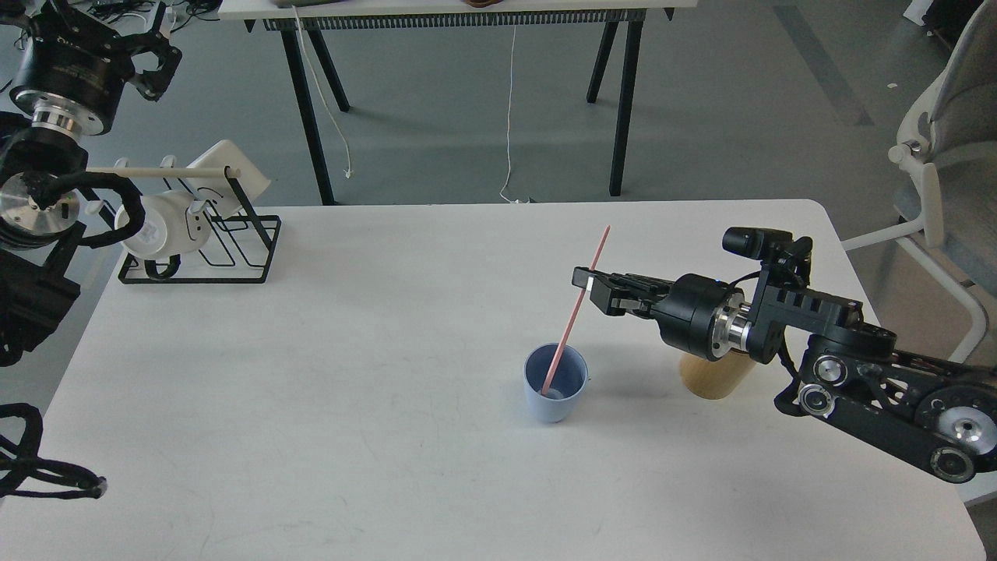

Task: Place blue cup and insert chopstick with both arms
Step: 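Open the right gripper to release the stick into the cup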

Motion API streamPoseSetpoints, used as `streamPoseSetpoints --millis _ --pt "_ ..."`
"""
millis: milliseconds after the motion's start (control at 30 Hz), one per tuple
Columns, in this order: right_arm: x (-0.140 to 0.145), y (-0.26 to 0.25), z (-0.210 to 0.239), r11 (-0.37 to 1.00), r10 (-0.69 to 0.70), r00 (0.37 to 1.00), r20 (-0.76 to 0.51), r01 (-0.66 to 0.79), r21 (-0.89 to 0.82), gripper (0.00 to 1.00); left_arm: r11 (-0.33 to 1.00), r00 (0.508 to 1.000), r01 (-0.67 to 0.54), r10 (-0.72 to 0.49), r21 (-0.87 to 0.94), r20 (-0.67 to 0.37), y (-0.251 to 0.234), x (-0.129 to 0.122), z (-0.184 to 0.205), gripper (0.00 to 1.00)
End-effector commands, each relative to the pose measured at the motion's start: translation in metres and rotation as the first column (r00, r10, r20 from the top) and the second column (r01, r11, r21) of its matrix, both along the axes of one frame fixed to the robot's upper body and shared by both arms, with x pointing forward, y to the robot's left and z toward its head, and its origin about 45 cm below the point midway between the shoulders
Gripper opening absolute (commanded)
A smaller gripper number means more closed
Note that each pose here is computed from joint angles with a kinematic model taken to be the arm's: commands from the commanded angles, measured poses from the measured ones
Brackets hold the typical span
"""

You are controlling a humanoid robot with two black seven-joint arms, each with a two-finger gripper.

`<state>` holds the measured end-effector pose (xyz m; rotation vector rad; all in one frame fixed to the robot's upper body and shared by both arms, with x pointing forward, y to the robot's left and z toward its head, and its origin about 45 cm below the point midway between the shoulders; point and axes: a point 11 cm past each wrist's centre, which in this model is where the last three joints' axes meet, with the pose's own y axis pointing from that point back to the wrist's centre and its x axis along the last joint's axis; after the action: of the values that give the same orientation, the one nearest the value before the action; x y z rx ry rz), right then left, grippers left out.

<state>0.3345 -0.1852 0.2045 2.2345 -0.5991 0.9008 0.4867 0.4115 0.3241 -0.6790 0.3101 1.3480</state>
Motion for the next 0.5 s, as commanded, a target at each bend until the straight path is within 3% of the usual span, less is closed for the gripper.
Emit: streamPoseSetpoints --millis 0,133,467 --pt "-0.0003 0.0009 -0.0012 1.0 0.004 1.0 0.001 -0.004 -0.004 0.27 1.0 1.0 0.0 0.0 0.001 0.0 0.0003 -0.0001 0.0001 0.99" --pt "-0.0037 0.0013 -0.006 1.0 0.012 1.0 -0.008 -0.012 -0.017 0.08 1.0 1.0 -0.001 0.001 0.0 0.001 0.0005 -0.0001 0.0004 0.99" --pt "-0.0051 0.0006 -0.0088 1.0 0.014 1.0 -0.014 -0.015 -0.027 0.01 1.0 1.0 0.0 0.0 -0.001 0.001 -0.0003 0.0001 0.0001 0.99"
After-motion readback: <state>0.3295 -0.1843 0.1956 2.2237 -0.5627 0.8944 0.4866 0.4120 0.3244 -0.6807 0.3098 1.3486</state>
